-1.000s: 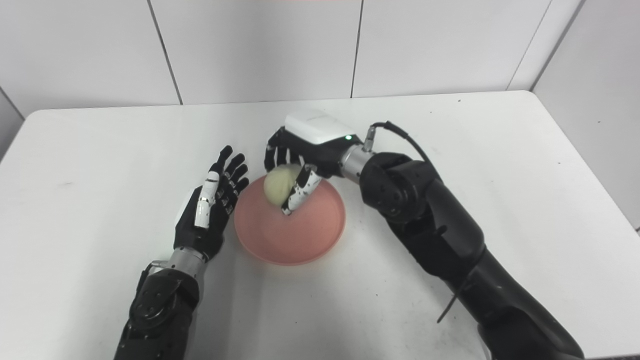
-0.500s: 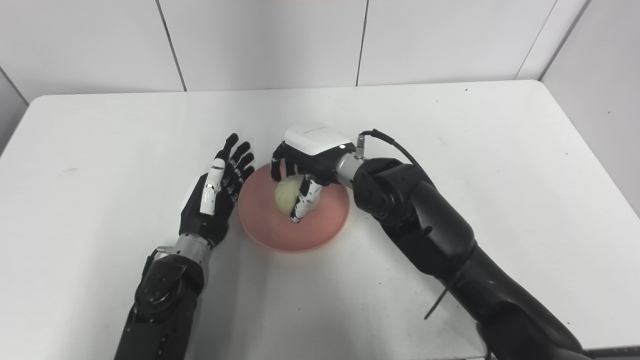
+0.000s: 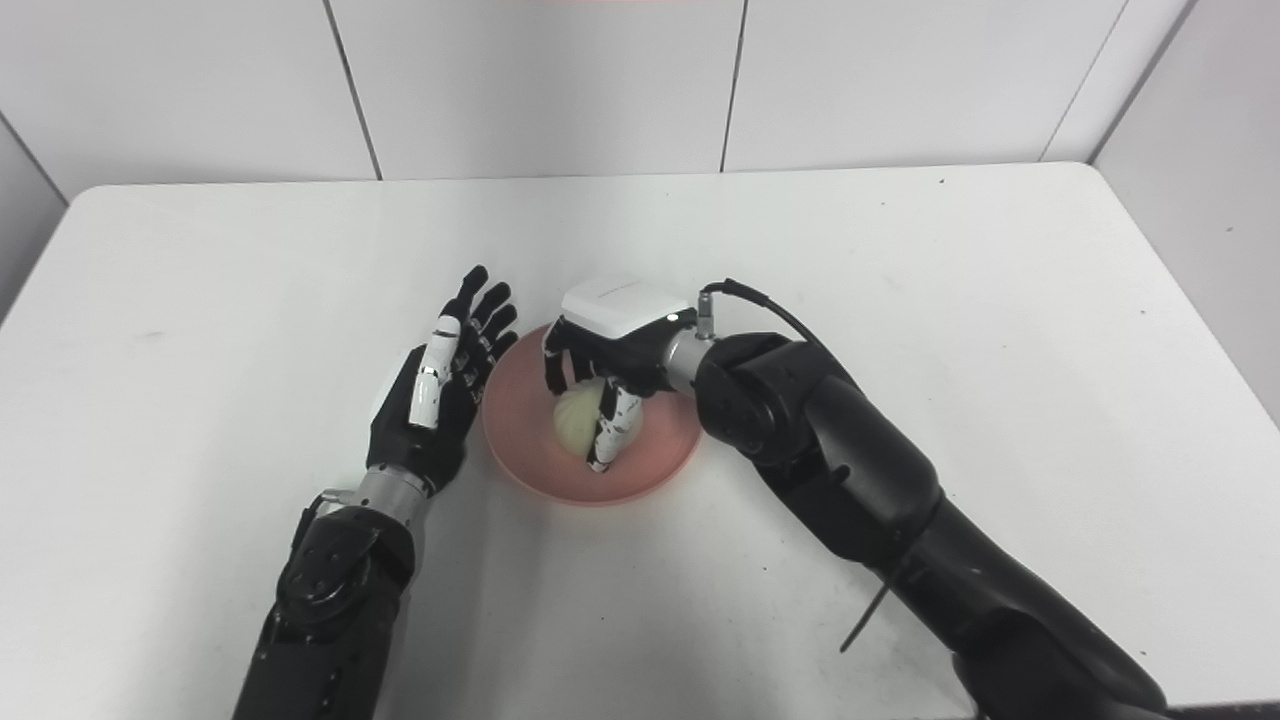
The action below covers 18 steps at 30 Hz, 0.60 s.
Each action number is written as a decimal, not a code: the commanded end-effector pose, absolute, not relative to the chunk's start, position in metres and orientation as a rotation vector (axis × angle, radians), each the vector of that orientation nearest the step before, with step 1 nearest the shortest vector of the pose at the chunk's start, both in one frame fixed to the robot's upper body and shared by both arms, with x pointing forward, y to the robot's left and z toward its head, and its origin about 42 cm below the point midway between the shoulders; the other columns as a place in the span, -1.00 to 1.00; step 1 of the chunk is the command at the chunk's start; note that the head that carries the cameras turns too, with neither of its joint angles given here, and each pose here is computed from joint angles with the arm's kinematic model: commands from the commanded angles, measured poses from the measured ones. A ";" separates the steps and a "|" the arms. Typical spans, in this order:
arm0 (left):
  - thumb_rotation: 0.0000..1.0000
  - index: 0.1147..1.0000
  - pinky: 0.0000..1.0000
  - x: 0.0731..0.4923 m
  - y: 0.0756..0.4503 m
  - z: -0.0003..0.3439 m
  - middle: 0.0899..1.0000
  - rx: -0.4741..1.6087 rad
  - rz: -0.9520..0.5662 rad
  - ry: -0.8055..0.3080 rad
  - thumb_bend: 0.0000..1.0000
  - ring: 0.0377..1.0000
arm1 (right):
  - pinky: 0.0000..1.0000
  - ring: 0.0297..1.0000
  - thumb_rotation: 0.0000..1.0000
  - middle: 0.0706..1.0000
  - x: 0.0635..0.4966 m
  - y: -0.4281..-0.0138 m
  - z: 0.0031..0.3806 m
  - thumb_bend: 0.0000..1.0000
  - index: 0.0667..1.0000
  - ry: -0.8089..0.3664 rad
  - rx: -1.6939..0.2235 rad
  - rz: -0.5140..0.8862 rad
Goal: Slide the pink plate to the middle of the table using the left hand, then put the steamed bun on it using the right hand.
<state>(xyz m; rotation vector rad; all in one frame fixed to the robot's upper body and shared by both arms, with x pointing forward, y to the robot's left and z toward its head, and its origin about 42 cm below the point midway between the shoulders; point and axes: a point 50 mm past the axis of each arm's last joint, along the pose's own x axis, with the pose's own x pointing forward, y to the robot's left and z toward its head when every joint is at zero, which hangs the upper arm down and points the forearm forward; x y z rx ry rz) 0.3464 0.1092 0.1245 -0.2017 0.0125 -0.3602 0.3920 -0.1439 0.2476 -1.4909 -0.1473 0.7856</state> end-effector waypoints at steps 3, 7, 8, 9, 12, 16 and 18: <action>1.00 0.96 0.94 0.335 0.111 0.098 0.96 -0.181 -0.346 0.150 -0.26 0.96 | 0.22 0.34 -0.53 0.37 0.392 -0.140 0.276 0.26 0.35 -0.211 -1.536 0.781; 1.00 0.96 0.93 0.335 0.111 0.098 0.96 -0.179 -0.344 0.153 -0.26 0.95 | 0.32 0.46 -0.14 0.52 0.388 -0.139 0.284 0.44 0.49 -0.218 -1.512 0.768; 1.00 0.96 0.92 0.335 0.111 0.099 0.96 -0.178 -0.344 0.151 -0.25 0.95 | 0.32 0.47 -0.11 0.53 0.386 -0.139 0.286 0.46 0.49 -0.220 -1.514 0.766; 1.00 0.96 0.91 0.335 0.111 0.099 0.96 -0.178 -0.344 0.149 -0.26 0.95 | 0.35 0.49 -0.04 0.55 0.386 -0.139 0.288 0.49 0.50 -0.221 -1.517 0.766; 1.00 0.97 0.90 0.335 0.111 0.099 0.97 -0.184 -0.347 0.149 -0.26 0.95 | 0.40 0.55 0.16 0.60 0.382 -0.137 0.295 0.58 0.54 -0.211 -1.545 0.780; 1.00 0.97 0.92 0.335 0.111 0.100 0.97 -0.179 -0.349 0.151 -0.24 0.96 | 0.44 0.62 0.36 0.66 0.377 -0.136 0.303 0.67 0.60 -0.191 -1.550 0.792; 1.00 0.96 0.94 0.335 0.111 0.101 0.96 -0.181 -0.348 0.156 -0.25 0.96 | 0.45 0.64 0.38 0.66 0.374 -0.135 0.308 0.70 0.61 -0.194 -1.556 0.794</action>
